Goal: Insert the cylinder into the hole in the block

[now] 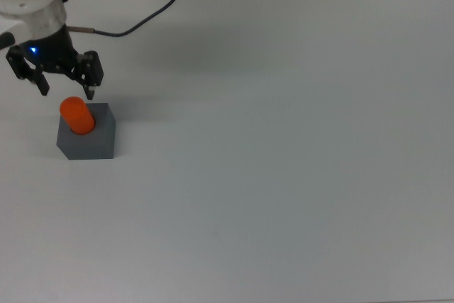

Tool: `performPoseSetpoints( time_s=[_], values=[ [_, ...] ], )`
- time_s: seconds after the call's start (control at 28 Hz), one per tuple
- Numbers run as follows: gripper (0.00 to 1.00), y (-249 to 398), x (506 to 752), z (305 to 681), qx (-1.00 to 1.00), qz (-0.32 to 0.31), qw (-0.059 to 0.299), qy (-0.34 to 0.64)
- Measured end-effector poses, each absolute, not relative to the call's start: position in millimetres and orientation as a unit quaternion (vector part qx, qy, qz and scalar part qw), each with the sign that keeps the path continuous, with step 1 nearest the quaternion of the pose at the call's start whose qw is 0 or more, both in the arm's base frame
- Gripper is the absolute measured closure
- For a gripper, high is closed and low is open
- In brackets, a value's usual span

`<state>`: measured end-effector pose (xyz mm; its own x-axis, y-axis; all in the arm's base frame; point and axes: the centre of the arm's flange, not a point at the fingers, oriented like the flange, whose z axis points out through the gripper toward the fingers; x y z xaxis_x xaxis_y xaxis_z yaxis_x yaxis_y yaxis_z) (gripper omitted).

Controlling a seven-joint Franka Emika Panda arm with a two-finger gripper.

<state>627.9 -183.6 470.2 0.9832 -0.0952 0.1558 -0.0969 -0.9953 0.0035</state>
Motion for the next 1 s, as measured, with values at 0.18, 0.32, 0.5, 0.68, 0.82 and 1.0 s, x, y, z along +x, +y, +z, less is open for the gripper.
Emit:
performPoseSetpoints(
  time_s=[0.18,0.32,0.5,0.68,0.82,1.0],
  values=[
    [0.0,-176.0,619.5,516.3,0.998,0.056,-0.001,-0.041],
    [0.0,-160.2,610.7,552.5,0.999,0.047,-0.001,-0.026],
    [0.0,-141.6,608.5,562.9,0.999,0.042,0.008,-0.01],
    [0.0,-135.3,608.5,556.9,1.0,0.027,0.006,-0.004],
    [0.0,-137.0,608.7,555.0,1.0,0.022,0.021,-0.001],
    [0.0,-138.7,608.4,554.4,0.999,0.019,0.029,0.001]
  ],
)
